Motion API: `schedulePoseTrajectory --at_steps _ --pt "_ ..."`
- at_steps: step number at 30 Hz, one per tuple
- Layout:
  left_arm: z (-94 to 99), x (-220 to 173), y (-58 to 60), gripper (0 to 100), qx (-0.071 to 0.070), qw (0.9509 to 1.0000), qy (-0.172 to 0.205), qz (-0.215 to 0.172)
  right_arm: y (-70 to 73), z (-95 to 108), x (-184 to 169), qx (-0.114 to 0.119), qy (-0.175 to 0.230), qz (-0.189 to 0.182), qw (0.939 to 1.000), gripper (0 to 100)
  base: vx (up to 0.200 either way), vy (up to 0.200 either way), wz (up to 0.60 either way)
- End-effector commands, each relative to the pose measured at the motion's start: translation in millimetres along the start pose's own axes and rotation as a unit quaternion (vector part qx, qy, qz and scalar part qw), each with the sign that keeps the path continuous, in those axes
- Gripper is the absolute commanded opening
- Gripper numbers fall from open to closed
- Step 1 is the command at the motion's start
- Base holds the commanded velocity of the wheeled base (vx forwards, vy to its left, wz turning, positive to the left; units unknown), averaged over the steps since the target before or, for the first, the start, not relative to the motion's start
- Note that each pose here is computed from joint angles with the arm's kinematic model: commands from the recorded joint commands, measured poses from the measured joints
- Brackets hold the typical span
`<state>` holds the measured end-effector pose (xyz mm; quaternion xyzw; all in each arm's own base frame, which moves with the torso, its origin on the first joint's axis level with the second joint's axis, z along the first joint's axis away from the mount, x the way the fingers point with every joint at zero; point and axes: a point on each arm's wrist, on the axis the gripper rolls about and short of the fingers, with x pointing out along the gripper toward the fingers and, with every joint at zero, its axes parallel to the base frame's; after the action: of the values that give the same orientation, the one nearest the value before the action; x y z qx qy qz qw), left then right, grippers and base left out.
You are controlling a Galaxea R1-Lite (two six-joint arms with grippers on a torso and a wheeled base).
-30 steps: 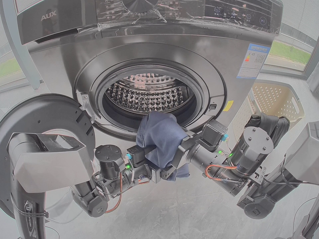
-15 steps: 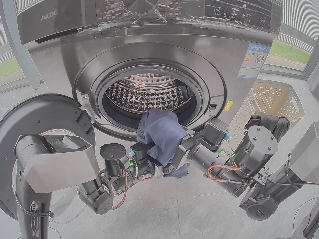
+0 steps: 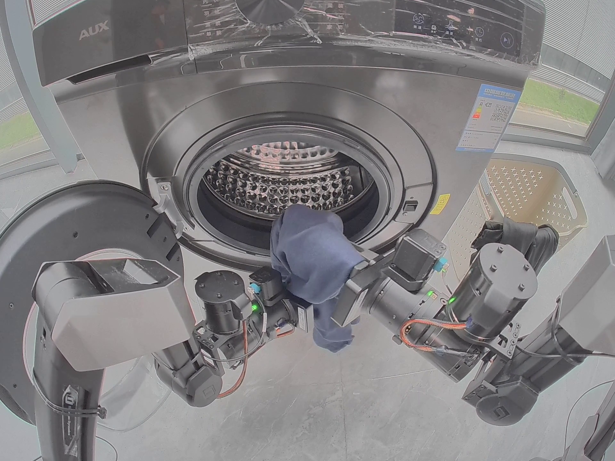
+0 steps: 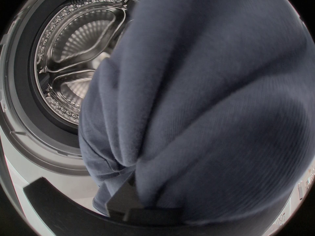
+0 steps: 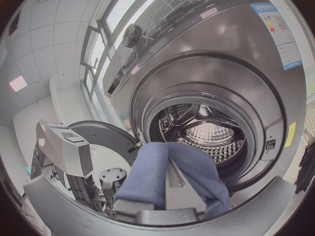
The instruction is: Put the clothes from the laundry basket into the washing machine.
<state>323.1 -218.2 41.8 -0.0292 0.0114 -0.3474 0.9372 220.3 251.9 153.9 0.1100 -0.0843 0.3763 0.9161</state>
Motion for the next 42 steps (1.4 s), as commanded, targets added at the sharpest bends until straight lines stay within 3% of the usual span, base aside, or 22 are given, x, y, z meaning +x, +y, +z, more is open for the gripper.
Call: schedulePoseTrajectory --at_steps 1,4,8,15,22,25,31,42 --pt "8.9 0 7.9 0 0.000 0.9998 -0.015 0.014 -5.5 4 -4 -0.001 -0.003 -0.009 1.0000 0 0.000 0.000 0.00" --pt "16.4 -3 11.8 0 -0.002 0.9995 -0.023 0.020 -8.3 3 -7 0.002 0.000 -0.014 0.9999 0 0.000 0.000 0.00" --pt "37.9 -13 9.6 0 -0.015 0.9987 -0.043 0.022 -29.8 5 -9 -0.002 -0.001 -0.047 0.9989 0 0.000 0.000 0.00" --pt "55.9 -43 2.2 0 -0.020 0.9988 -0.039 0.023 -56.2 2 -8 -0.006 0.003 -0.086 0.9962 0 0.000 0.000 0.00" --pt "72.1 -70 -9.5 0 -0.019 0.9988 -0.042 0.013 -53.1 -10 -6 -0.005 0.020 -0.081 0.9965 0 0.000 0.000 0.00" --pt "84.8 -88 -19.2 0 -0.020 0.9984 -0.052 0.001 -48.5 -25 -11 -0.004 0.050 -0.076 0.9959 0 0.000 0.000 0.00" --pt "97.1 -100 -20.9 0 -0.032 0.9972 -0.068 0.000 -38.0 -49 -16 -0.005 0.094 -0.059 0.9938 0 0.000 0.000 0.00" --pt "100.8 -101 -19.9 0 -0.034 0.9966 -0.075 0.001 -28.0 -47 -16 -0.003 0.091 -0.043 0.9949 0 0.000 0.000 0.00"
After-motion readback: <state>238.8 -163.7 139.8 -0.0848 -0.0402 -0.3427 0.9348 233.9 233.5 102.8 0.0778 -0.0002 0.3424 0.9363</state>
